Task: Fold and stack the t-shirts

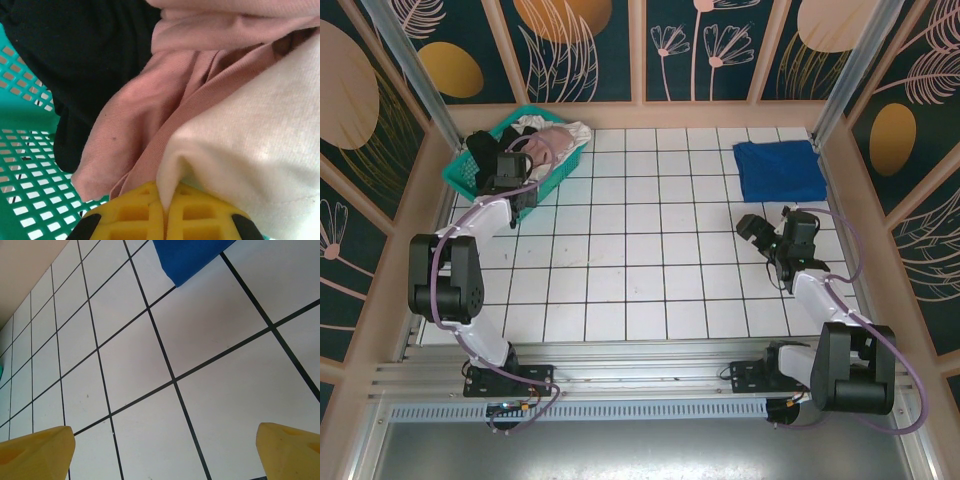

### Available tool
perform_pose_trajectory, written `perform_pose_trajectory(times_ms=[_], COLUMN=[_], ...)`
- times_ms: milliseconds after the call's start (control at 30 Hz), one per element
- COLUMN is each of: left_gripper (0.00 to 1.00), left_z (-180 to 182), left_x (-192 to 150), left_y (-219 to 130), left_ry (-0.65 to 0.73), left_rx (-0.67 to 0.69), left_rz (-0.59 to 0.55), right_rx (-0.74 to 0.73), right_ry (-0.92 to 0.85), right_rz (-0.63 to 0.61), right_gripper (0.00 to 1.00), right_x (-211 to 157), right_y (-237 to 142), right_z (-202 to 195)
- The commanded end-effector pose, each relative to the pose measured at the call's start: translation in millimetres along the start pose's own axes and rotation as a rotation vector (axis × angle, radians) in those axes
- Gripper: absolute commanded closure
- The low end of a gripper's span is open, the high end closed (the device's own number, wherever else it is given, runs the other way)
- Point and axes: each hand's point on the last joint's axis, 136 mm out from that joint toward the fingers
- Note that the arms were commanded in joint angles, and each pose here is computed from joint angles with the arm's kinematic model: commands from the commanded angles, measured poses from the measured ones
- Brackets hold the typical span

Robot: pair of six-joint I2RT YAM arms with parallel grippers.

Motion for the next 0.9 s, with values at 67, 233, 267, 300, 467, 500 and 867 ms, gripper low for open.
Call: perform_pose_trajectory(times_ms=[67,233,267,300,467,500,867], left_gripper=[0.94,0.64,0.6,0.59,0.5,0.48,0.37], left_z=[-9.0,-20.0,-19.9,-21.8,-29.0,-31.6,-36.7], left_x=[-34.4,-48.3,-43.5,-38.1,-13.7,-11.0,-35.4], left_y=[-7.8,-20.4,-24.7,-29.4,-50.8,-54.7,-29.2], left_ry=[-0.051,-0.02,-0.022,-0.019,-0.024,-0.025,0.098], left_rx=[-0.08,-0.163,-0.169,-0.184,-0.25,-0.269,-0.223], left_rz=[0.102,0.163,0.153,0.141,0.102,0.096,0.205], right_rx=[0.005,0.009,0.015,0.02,0.018,0.017,0.026], right_ry=[-0.018,-0.021,-0.022,-0.021,-0.019,-0.021,-0.024], right_rz=[-0.042,-0.046,-0.044,-0.043,-0.04,-0.038,-0.026], right_gripper=[0.07,0.07,0.07,0.07,0.07,0.07,0.07], right_x=[17.9,19.4,19.1,18.8,15.3,14.1,8.9], right_y=[-4.3,-5.4,-5.0,-4.4,-3.6,-3.6,0.9], right_z=[6.1,7.8,8.7,9.8,7.7,7.1,5.7])
Point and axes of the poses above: each hand's point on the last joint's axis, 136 mm out from that joint toward the fingers, its own y axis out along the fingers, its own z axis along the line the jaws close on, x = y × z, and after that the axes turned 7 degrees about -y, right-handed
